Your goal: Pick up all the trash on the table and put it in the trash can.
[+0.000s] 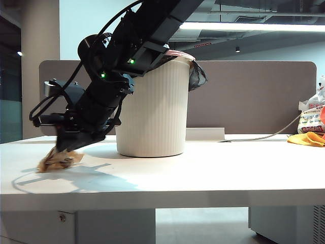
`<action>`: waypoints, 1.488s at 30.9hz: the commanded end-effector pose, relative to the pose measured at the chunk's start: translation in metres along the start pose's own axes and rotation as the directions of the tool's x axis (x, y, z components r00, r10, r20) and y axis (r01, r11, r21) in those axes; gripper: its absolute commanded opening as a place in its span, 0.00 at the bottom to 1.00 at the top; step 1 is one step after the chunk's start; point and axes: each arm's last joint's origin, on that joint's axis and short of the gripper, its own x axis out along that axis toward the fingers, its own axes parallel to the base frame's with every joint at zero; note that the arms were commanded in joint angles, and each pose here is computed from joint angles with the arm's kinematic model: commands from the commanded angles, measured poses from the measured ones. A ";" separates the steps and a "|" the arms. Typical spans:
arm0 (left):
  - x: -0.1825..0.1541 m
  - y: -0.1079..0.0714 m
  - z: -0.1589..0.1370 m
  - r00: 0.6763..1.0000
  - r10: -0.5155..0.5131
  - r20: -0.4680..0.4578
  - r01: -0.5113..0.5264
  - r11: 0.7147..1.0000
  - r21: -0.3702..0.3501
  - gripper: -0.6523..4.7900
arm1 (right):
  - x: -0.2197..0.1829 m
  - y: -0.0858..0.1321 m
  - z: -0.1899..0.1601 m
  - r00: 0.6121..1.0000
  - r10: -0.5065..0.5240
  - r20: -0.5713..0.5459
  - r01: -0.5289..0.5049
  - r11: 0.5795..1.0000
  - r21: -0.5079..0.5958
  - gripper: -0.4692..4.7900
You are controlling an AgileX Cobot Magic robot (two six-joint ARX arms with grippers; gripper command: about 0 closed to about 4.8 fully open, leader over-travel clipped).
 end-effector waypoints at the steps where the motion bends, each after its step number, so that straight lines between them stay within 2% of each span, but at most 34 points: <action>1: -0.001 0.000 -0.001 1.000 -0.006 -0.004 0.006 1.000 0.005 0.11 | -0.002 0.002 0.007 0.999 0.002 0.045 -0.003 1.000 0.011 0.08; 6: -0.001 0.000 -0.001 1.000 -0.006 -0.007 0.006 1.000 0.014 0.11 | -0.009 -0.001 0.012 0.999 -0.003 0.044 0.001 0.999 0.046 0.08; 12: -0.001 0.000 0.002 1.000 -0.007 0.026 0.006 1.000 0.031 0.11 | -0.052 -0.004 0.043 0.995 -0.019 0.102 0.015 0.999 0.038 0.08; 17: -0.004 -0.001 0.010 0.993 -0.013 0.121 0.010 1.000 0.029 0.11 | -0.123 -0.005 0.086 0.974 -0.009 0.227 0.013 1.000 -0.017 0.08; 20: -0.005 -0.001 0.018 0.980 -0.018 0.198 0.013 1.000 0.027 0.11 | -0.172 -0.005 0.108 0.947 -0.026 0.320 0.048 0.997 -0.060 0.08; 23: -0.007 -0.002 0.028 0.954 -0.025 0.298 0.018 1.000 0.025 0.11 | -0.220 -0.013 0.126 0.909 -0.073 0.410 0.103 0.993 -0.053 0.08; 27: -0.009 -0.004 0.046 0.887 -0.064 0.458 0.056 0.998 0.031 0.11 | -0.279 -0.031 0.143 0.871 -0.182 0.457 0.205 0.979 -0.001 0.08; 29: -0.004 -0.005 0.055 0.859 -0.070 0.507 0.062 0.998 0.033 0.11 | -0.301 -0.045 0.150 0.850 -0.221 0.478 0.240 0.970 0.021 0.08; 32: 0.013 -0.006 0.066 0.844 -0.083 0.529 0.088 0.996 0.016 0.11 | -0.327 -0.066 0.158 0.806 -0.276 0.524 0.295 0.954 0.048 0.08; 34: 0.029 -0.008 0.072 0.846 -0.106 0.523 0.109 0.994 0.024 0.11 | -0.336 -0.077 0.160 0.783 -0.277 0.556 0.310 0.950 0.037 0.08; 37: 0.056 -0.010 0.080 0.863 -0.152 0.481 0.154 0.988 0.035 0.11 | -0.340 -0.102 0.156 0.774 -0.271 0.571 0.312 0.950 0.028 0.08; 41: 0.082 -0.013 0.090 0.881 -0.157 0.446 0.158 0.987 0.034 0.11 | -0.317 -0.132 0.146 0.798 -0.264 0.541 0.285 0.957 0.047 0.08; 46: 0.093 -0.013 0.100 0.869 -0.133 0.477 0.137 0.990 0.027 0.11 | -0.271 -0.152 0.133 0.838 -0.255 0.482 0.255 0.965 0.068 0.08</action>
